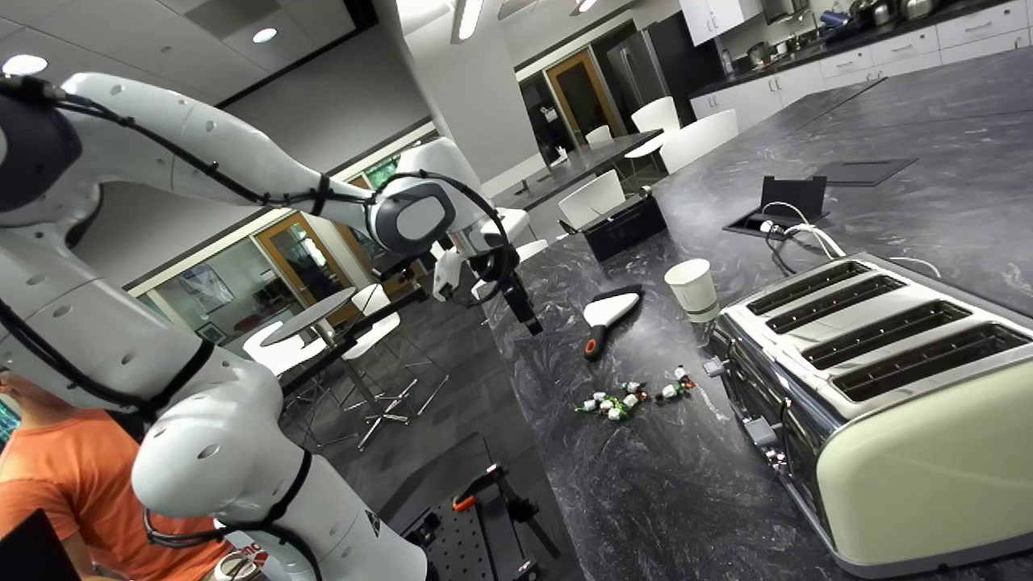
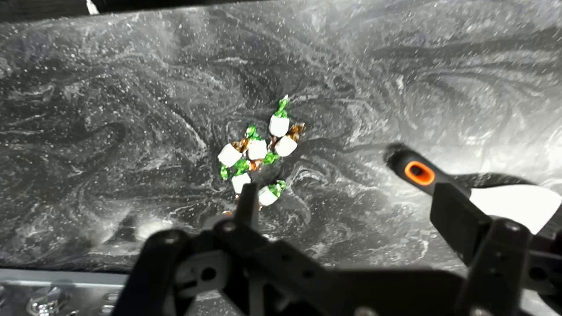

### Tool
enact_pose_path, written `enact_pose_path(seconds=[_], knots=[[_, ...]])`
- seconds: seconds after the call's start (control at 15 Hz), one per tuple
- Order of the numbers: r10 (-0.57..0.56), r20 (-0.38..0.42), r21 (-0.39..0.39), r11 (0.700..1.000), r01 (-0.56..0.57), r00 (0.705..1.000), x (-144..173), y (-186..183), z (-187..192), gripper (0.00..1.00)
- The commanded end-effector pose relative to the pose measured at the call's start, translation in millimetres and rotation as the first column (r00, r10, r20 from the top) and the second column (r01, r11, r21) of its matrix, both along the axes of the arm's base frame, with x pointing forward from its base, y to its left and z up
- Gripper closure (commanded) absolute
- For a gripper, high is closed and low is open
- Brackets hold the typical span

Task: Place three sweets in the cup

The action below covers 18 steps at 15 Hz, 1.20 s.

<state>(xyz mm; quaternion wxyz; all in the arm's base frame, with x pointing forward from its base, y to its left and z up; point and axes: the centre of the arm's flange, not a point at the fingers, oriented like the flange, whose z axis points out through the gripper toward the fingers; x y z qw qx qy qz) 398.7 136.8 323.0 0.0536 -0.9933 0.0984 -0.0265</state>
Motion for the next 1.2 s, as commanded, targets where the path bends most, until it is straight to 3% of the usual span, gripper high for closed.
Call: enact_pose_path(seconds=[0.0,0.07,0.13,0.47,1.13], knots=[[-0.147,0.087,-0.096,0.983,0.155,0.985,6.2,-2.0,-51.2,0.0],[-0.181,0.105,-0.119,0.974,0.194,0.978,6.2,-3.1,-58.5,0.0],[-0.106,0.072,-0.069,0.991,0.111,0.992,0.4,-7.1,-37.9,0.0],[-0.11,0.07,-0.074,0.991,0.115,0.991,0.4,-6.9,-44.5,0.0],[-0.311,0.032,-0.017,0.95,0.312,0.95,73.7,-18.0,-123.8,0.0]])
